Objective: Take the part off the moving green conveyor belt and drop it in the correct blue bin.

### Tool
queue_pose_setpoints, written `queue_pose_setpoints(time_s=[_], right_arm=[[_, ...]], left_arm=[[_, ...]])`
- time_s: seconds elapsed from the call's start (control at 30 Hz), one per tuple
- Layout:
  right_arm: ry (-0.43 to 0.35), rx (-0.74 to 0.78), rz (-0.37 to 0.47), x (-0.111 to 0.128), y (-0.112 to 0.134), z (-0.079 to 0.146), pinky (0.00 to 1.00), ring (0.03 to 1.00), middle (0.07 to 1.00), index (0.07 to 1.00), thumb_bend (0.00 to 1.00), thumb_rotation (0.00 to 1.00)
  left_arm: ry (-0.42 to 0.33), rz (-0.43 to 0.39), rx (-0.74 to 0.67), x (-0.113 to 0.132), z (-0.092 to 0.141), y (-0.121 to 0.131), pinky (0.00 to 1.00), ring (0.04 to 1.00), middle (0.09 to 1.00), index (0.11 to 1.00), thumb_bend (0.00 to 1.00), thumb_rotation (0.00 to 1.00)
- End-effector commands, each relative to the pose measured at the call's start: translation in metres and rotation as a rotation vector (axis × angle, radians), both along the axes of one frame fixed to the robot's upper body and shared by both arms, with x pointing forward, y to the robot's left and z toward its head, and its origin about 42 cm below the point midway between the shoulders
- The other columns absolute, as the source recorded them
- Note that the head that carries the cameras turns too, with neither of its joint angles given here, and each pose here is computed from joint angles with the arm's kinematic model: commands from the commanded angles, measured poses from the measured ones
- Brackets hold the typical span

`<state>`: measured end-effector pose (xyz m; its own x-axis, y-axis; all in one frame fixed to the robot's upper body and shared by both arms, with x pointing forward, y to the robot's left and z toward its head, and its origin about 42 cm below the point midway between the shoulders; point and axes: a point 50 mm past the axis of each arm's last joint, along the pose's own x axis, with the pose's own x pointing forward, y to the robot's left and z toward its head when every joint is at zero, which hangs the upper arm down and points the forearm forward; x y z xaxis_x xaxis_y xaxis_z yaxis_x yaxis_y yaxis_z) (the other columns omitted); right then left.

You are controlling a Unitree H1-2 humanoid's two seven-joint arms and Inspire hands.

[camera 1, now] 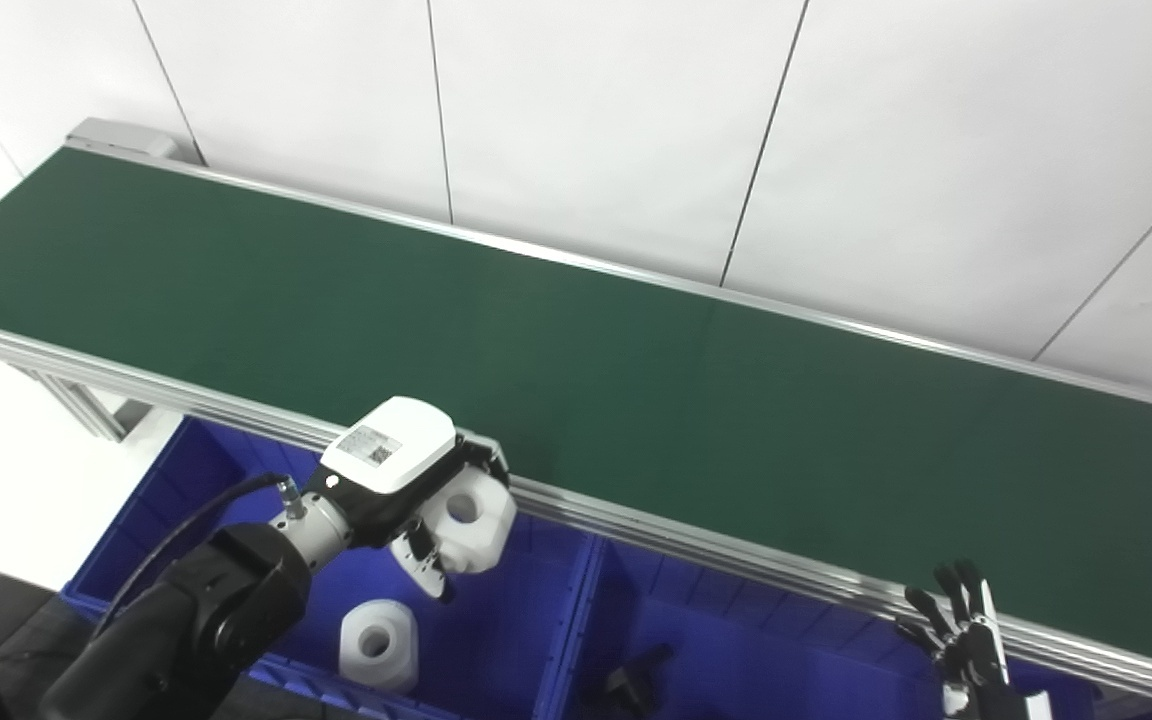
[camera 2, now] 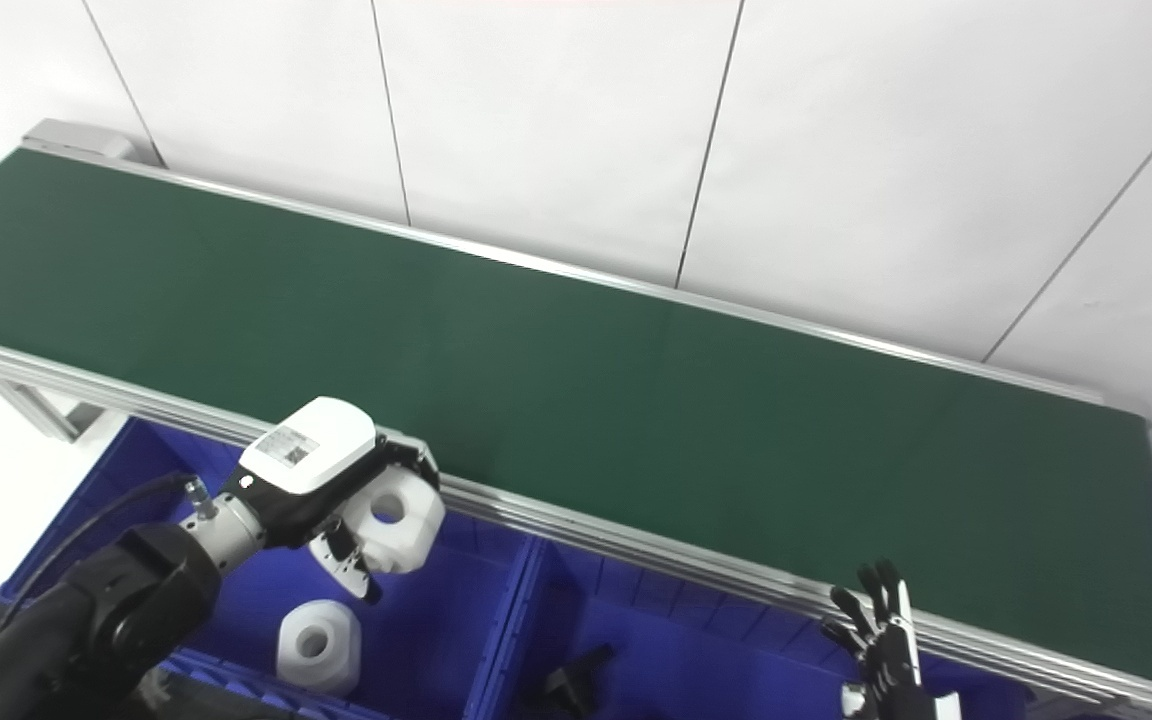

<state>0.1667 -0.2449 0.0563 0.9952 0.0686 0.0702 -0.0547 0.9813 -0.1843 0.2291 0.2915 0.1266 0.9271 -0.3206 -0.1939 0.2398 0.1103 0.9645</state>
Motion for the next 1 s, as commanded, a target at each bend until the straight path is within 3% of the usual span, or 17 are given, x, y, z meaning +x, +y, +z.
queue_pose_setpoints(time_s=[0.0, 0.2, 0.33, 0.37, 0.4, 0.53, 0.67, 0.97], right_arm=[[-0.024, -0.007, 0.005, 0.003, 0.001, 0.005, 0.77, 0.876, 0.959, 0.989, 0.8, 1.0], [-0.026, -0.002, 0.008, 0.005, 0.002, 0.003, 0.78, 0.876, 0.961, 0.992, 0.8, 1.0], [-0.024, 0.007, 0.004, 0.006, 0.004, 0.002, 0.78, 0.878, 0.961, 0.991, 0.79, 0.99], [-0.023, 0.01, 0.004, 0.006, 0.005, 0.003, 0.78, 0.879, 0.961, 0.992, 0.79, 0.99], [-0.023, 0.013, 0.003, 0.006, 0.005, 0.003, 0.79, 0.884, 0.964, 0.994, 0.79, 0.98], [-0.028, 0.01, 0.001, 0.007, 0.008, 0.004, 0.78, 0.881, 0.961, 0.994, 0.81, 0.99], [-0.026, 0.014, 0.004, 0.007, 0.01, 0.004, 0.79, 0.886, 0.966, 0.997, 0.82, 0.99], [-0.029, 0.018, 0.007, 0.009, 0.013, 0.005, 0.8, 0.889, 0.968, 1.0, 0.82, 0.99]], left_arm=[[-0.067, 0.022, 0.055, 0.005, 0.011, 0.012, 0.57, 0.509, 0.501, 0.474, 0.52, 0.0], [-0.044, 0.046, 0.103, 0.004, 0.004, 0.018, 0.57, 0.509, 0.501, 0.476, 0.52, 0.0], [-0.022, 0.024, 0.043, 0.001, 0.004, 0.015, 0.58, 0.523, 0.498, 0.481, 0.52, 0.0], [-0.006, 0.018, 0.027, 0.0, 0.005, 0.014, 0.6, 0.568, 0.565, 0.517, 0.59, 0.09], [0.007, 0.012, 0.018, -0.001, 0.006, 0.013, 0.63, 0.66, 0.668, 0.627, 0.79, 0.29], [0.02, -0.015, -0.008, -0.005, 0.013, 0.008, 0.71, 0.785, 0.813, 0.761, 0.91, 0.48], [0.039, -0.018, -0.044, -0.015, 0.02, -0.004, 0.81, 0.883, 0.912, 0.847, 0.93, 0.53], [0.063, -0.022, -0.15, -0.032, 0.028, -0.027, 0.86, 0.904, 0.933, 0.879, 0.92, 0.54]])
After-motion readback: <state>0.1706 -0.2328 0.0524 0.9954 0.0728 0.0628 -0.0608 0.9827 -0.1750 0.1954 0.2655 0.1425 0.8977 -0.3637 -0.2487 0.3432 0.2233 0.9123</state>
